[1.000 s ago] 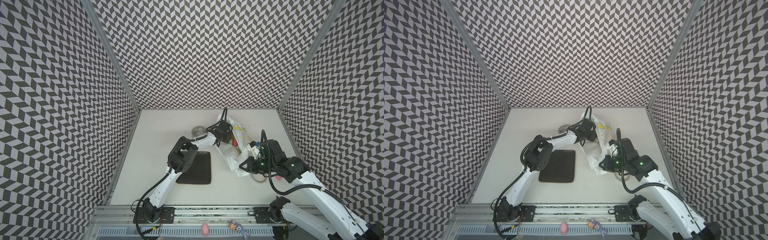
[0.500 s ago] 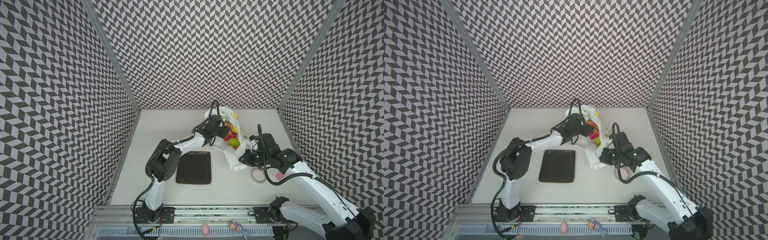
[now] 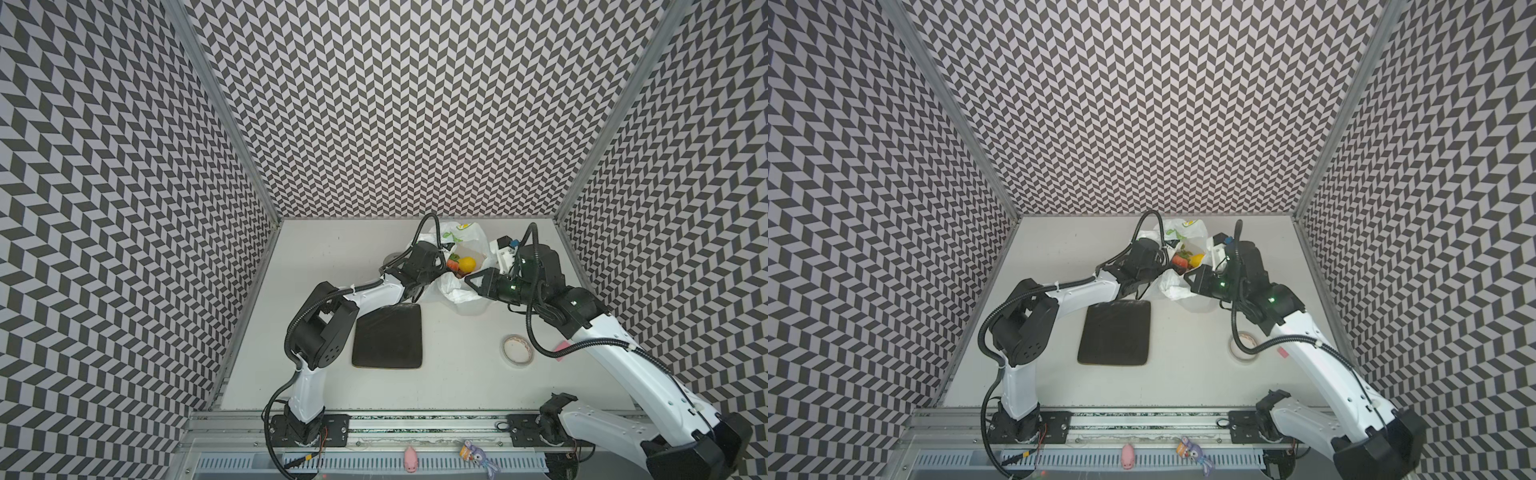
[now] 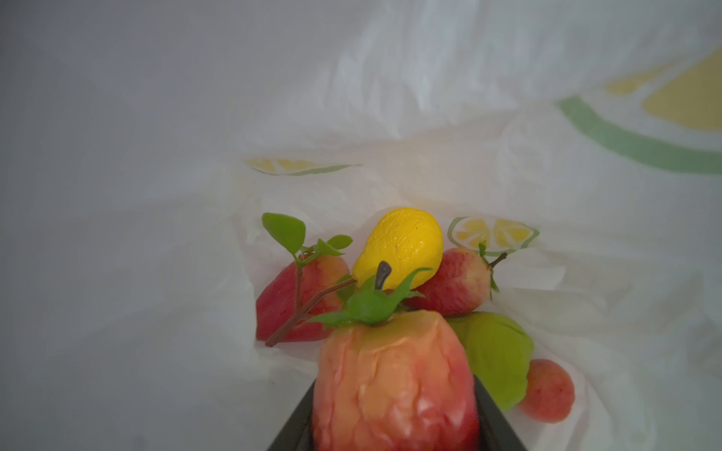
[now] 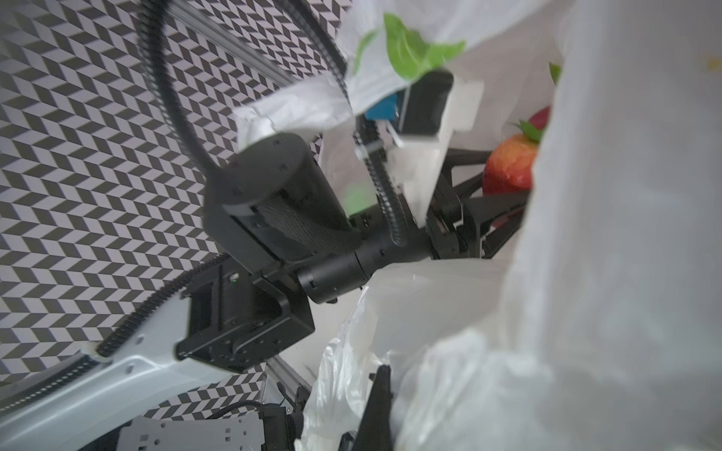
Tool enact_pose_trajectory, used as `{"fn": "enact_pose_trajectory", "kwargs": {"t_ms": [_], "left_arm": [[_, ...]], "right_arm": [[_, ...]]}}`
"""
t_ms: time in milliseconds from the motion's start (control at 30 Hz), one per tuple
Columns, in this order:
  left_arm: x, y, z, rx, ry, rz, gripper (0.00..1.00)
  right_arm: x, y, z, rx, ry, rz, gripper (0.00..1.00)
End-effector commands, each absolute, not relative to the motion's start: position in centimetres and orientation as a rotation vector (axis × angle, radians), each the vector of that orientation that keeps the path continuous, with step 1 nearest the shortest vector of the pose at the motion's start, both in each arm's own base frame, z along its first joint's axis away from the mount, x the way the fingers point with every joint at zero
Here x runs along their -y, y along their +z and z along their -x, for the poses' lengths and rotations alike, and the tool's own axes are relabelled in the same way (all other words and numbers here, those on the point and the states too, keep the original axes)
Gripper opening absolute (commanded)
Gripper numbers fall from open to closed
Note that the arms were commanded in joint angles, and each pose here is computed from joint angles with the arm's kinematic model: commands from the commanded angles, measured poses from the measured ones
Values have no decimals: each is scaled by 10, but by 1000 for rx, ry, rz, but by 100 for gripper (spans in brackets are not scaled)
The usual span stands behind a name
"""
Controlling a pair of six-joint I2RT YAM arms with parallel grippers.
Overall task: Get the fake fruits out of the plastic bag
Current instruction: 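Hold the left gripper in the bag while the right gripper releases and lifts away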
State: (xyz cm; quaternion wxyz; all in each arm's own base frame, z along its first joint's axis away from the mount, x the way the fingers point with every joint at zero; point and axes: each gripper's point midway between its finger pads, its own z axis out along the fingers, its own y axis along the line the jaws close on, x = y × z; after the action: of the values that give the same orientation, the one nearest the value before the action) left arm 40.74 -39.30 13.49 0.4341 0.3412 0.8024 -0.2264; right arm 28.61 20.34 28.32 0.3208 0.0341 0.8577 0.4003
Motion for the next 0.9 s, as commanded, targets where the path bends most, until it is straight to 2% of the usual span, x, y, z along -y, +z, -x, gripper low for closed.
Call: {"fn": "enact_pose_trajectory", "kwargs": {"t_ms": [0,200,400,433,567,667,767,867], "left_arm": [[394,117,-401,-1983,-479,-958,19],[391,112,-399,-1924,-303,-1076,18],[388,124,-403,-1881,-241,-1096,17],[389,129,-403,-1876,-251,-1083,16],[391,143,-403,-1865,-308,-1022,16],[394,144,-401,-1865,-344,-1002,16],[394,148,-401,-1850,-358,-991,15],[397,155,-399,-1814,-381,-994,15]], "right_arm": [[-196,323,-312,-2077,1021,-77,0],[-168,297,-333,-2125,830,-149,0],[-158,264,-320,-2215,731,-103,0],[-152,253,-314,-2254,691,-105,6],[-129,220,-273,-2412,580,-115,48],[-114,226,-247,-2409,565,-174,67],[-94,266,-233,-2310,529,-262,85],[-80,300,-230,-2253,476,-304,94]]}}
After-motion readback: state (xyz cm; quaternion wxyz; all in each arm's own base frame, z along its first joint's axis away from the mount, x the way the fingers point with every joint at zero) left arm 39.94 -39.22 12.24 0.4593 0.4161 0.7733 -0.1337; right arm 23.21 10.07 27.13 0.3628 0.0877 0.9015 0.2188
